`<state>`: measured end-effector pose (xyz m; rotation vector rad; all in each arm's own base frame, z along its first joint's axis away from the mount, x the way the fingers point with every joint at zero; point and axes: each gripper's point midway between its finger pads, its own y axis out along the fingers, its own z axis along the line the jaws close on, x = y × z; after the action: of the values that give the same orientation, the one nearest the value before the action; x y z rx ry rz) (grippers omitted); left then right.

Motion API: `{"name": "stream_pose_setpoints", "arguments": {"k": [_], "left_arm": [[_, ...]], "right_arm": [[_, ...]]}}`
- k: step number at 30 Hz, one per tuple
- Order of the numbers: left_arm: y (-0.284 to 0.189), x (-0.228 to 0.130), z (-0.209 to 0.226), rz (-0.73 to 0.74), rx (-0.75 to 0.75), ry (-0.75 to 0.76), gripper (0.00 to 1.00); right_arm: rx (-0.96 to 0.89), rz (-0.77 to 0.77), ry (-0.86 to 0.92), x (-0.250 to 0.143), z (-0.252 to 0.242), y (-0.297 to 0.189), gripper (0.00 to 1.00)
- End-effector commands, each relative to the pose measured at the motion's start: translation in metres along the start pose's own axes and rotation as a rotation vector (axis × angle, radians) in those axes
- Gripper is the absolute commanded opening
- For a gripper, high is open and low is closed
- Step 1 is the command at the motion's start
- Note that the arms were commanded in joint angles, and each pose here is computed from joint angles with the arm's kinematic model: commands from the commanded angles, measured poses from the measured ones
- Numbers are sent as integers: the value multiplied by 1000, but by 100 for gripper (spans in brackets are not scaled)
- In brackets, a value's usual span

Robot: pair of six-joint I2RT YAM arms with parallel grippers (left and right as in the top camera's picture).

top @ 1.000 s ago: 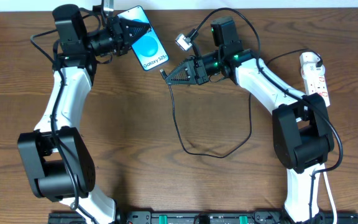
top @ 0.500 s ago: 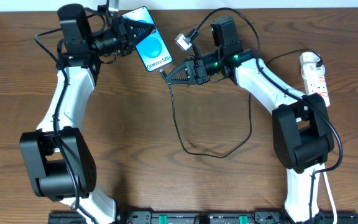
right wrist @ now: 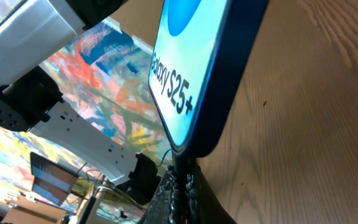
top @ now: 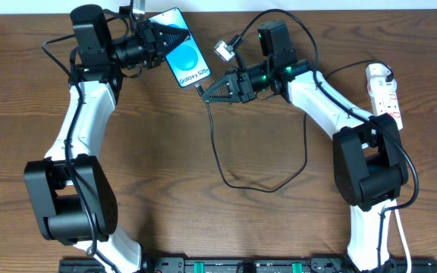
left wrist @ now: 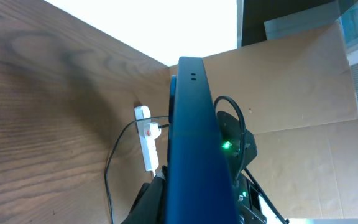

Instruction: Plug charger to phone and switch on socket

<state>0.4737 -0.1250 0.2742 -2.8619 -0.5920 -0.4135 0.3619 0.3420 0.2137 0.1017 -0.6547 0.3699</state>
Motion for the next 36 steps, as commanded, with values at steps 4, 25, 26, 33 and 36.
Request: {"name": "stream_pose_setpoints", "arguments": {"k": [4,25,26,33,36], "left_arm": [[-3,1,-16,3,-22,56,8],[-3,5,-13,-19,-6,56,7],[-3,5,-13,-19,-6,57,7],[-3,5,-13,-18,-6,75,8],[-3,5,-13,-18,-6,79,7]], "right_arm": [[20,0,-7,4,11,-3,1],[21,1,0,4,11,-3,1],[20,0,0,4,11,-3,1],[21,0,0,4,11,-3,1],[21,0,0,4,11,-3,1]]}}
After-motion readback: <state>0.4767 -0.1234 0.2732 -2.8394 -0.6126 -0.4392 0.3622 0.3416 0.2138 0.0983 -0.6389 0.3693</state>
